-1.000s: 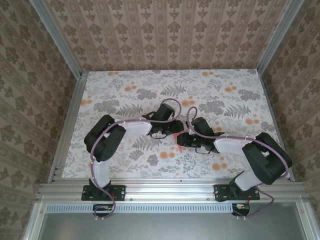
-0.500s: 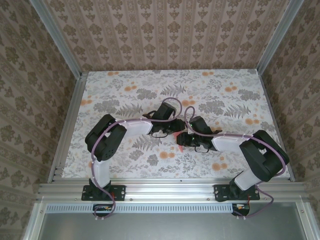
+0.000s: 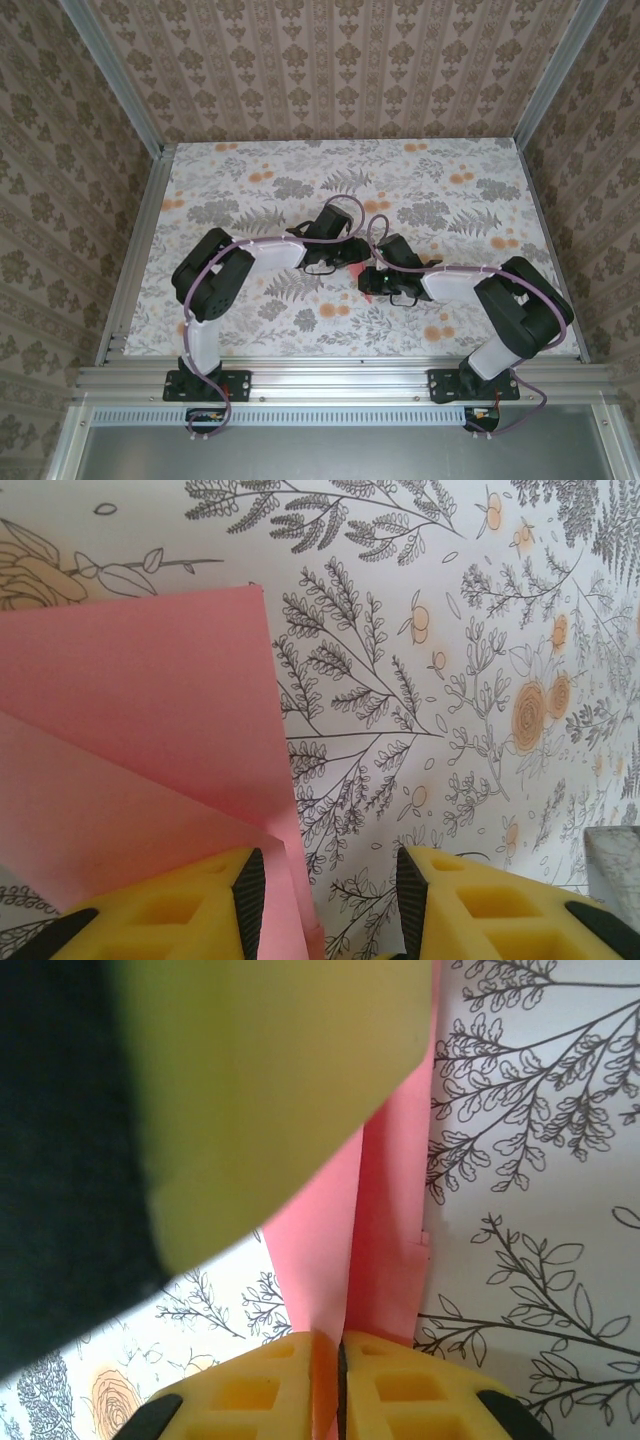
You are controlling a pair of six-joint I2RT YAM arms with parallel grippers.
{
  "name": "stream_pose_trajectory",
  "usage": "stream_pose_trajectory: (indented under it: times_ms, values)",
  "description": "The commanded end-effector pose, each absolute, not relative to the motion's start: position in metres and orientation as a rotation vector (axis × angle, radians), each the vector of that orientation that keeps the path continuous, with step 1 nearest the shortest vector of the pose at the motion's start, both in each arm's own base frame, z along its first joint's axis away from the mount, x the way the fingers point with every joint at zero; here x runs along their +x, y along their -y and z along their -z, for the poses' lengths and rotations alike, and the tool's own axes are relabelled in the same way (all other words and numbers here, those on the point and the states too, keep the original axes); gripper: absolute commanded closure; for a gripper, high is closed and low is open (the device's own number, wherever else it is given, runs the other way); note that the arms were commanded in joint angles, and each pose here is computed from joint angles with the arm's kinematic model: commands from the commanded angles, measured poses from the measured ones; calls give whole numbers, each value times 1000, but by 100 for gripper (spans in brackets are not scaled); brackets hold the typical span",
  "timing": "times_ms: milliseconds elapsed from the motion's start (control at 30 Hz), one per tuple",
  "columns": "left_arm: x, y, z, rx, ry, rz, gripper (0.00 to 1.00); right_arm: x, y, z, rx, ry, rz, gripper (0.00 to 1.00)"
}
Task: Fold a paper plane with a square sheet of paper (pick it up from the middle)
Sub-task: Fold the wing for the fifth time at the center of the table.
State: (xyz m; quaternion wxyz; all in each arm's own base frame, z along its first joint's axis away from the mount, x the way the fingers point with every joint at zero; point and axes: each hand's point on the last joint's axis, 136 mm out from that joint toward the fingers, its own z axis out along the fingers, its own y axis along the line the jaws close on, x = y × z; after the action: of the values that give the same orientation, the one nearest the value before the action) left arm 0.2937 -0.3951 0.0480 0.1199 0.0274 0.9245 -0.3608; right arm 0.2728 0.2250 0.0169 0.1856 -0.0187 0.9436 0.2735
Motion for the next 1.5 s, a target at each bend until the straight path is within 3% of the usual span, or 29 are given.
stream_pose_trajectory:
  times_ms: [0,167,500,700,1167,1467]
  values:
    - [300,398,-54,81,-2692,1078,58,269,-223,-9,-26,-2698,-754,89]
    - [301,400,-72,108,-2651,1107,54,270,-231,-16,15,-2681,-886,100]
    - [297,389,-100,135,-2575,1123,44,278,-240,-31,238,-2584,-1208,100]
    - [289,398,-90,186,-2603,1138,45,279,-226,-12,397,-2606,-1209,100]
    - [294,403,-60,193,-2645,1079,48,279,-222,-12,414,-2613,-1214,100]
    - [310,390,-52,105,-2641,1046,50,280,-218,-30,258,-2610,-1132,76]
